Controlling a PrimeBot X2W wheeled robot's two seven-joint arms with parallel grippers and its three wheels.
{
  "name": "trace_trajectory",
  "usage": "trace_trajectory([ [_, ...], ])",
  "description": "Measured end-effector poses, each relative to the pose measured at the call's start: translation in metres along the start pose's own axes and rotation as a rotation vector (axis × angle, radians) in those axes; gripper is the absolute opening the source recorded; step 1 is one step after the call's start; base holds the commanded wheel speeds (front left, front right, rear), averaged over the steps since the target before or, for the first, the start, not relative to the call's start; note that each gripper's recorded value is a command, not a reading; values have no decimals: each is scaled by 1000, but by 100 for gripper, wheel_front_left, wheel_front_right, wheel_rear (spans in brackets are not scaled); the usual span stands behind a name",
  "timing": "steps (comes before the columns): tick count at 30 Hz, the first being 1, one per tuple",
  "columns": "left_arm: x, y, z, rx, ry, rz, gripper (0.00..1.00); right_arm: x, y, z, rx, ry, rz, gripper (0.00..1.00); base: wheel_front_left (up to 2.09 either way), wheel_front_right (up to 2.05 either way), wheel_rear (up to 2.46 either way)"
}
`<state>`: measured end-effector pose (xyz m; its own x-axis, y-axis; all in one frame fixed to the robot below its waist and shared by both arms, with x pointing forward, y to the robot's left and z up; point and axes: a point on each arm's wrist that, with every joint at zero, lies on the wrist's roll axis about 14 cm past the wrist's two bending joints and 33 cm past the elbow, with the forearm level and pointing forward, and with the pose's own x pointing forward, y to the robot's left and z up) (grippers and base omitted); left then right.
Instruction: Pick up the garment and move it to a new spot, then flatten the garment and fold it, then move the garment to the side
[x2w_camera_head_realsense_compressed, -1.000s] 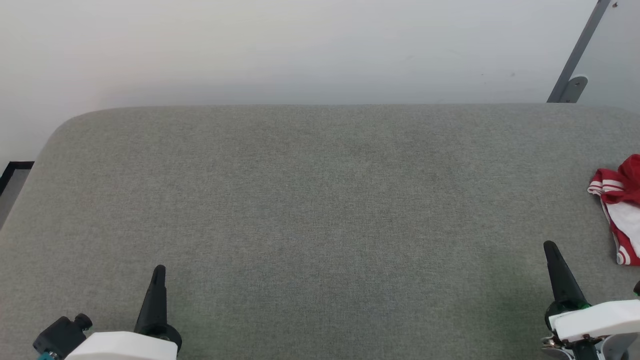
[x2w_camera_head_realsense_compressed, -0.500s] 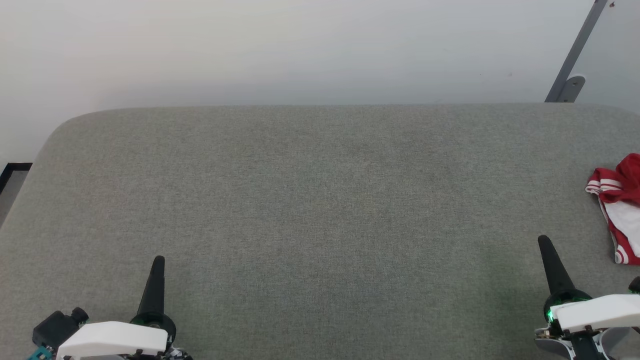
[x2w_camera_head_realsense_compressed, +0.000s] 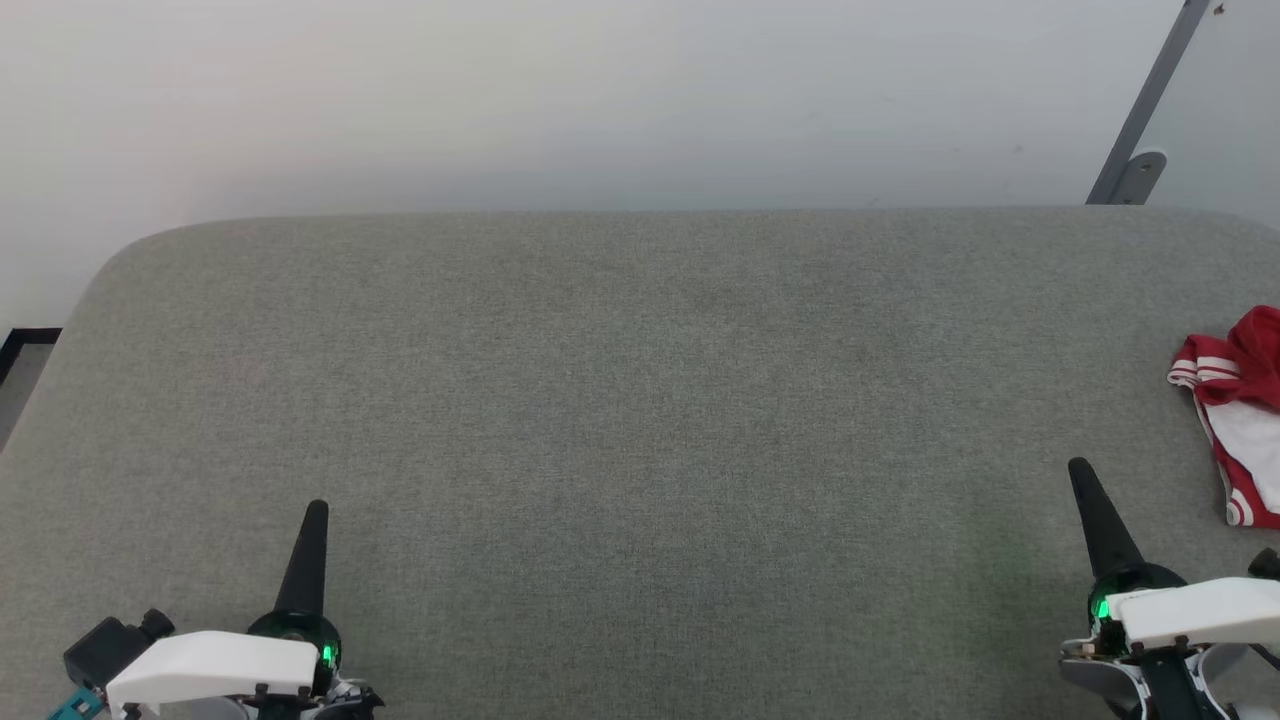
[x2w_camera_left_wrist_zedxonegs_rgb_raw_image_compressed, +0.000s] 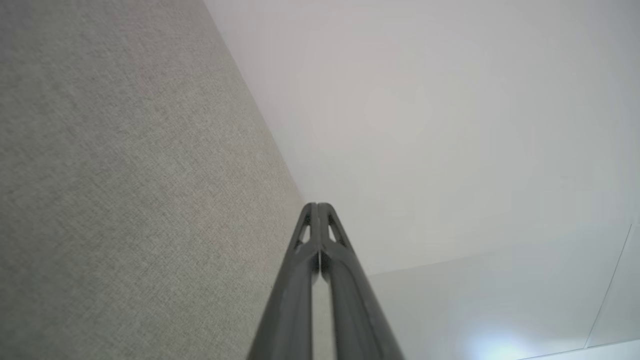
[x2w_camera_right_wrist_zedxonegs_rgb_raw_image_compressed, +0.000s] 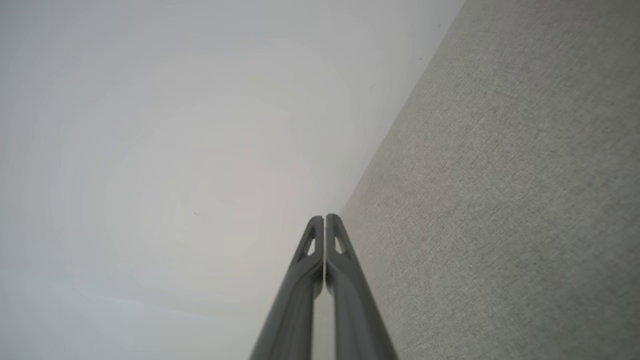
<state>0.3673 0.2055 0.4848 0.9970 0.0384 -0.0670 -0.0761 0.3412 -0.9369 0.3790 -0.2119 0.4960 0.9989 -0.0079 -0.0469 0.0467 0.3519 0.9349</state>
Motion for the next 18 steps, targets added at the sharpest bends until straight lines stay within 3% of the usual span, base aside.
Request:
trace_trajectory([
  [18,8,-9,0,-149,11,-24,0,4,4,-4,152,3,12,0,0,0,0],
])
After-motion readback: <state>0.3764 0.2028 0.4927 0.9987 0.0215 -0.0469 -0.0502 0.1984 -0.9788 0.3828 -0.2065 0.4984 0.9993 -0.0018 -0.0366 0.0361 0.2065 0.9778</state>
